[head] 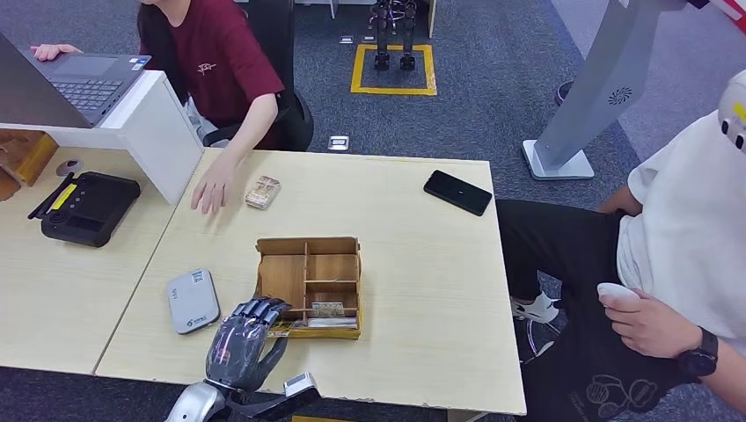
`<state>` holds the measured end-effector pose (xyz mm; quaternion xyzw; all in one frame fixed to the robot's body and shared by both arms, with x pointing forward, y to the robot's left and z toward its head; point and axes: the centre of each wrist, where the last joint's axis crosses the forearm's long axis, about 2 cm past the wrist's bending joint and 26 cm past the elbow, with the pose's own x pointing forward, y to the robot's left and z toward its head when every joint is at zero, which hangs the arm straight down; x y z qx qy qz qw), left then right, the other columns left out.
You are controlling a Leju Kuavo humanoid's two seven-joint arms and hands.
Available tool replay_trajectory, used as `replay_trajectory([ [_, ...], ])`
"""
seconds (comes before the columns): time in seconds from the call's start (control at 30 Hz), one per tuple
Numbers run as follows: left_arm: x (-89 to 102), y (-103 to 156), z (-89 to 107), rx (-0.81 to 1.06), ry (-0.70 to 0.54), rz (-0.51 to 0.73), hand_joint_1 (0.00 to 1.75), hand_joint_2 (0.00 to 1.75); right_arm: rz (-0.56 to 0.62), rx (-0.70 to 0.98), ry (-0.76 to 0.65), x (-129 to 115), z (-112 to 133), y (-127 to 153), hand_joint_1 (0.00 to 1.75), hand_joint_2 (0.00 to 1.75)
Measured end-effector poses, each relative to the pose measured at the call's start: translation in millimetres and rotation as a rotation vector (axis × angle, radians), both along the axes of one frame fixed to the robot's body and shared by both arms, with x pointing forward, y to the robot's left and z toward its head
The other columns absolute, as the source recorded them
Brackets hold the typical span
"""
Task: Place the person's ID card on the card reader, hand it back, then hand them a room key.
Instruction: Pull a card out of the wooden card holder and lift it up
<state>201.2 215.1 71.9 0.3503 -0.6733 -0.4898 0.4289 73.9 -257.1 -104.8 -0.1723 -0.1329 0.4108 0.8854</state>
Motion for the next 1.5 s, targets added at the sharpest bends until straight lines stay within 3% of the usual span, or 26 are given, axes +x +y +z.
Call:
replay_trajectory([
  [0.73,4.3,-1,2.7,-0.027,0.023,-0.018,1.75,1.75,0.006,-0.002,0.001,0,0,0,0.00,0.00],
  [1.5,12.9,1,30.5,-0.116,-0.084,-0.004,1.75,1.75,0.008,-0.002,0.003,-1,0,0,0.00,0.00],
])
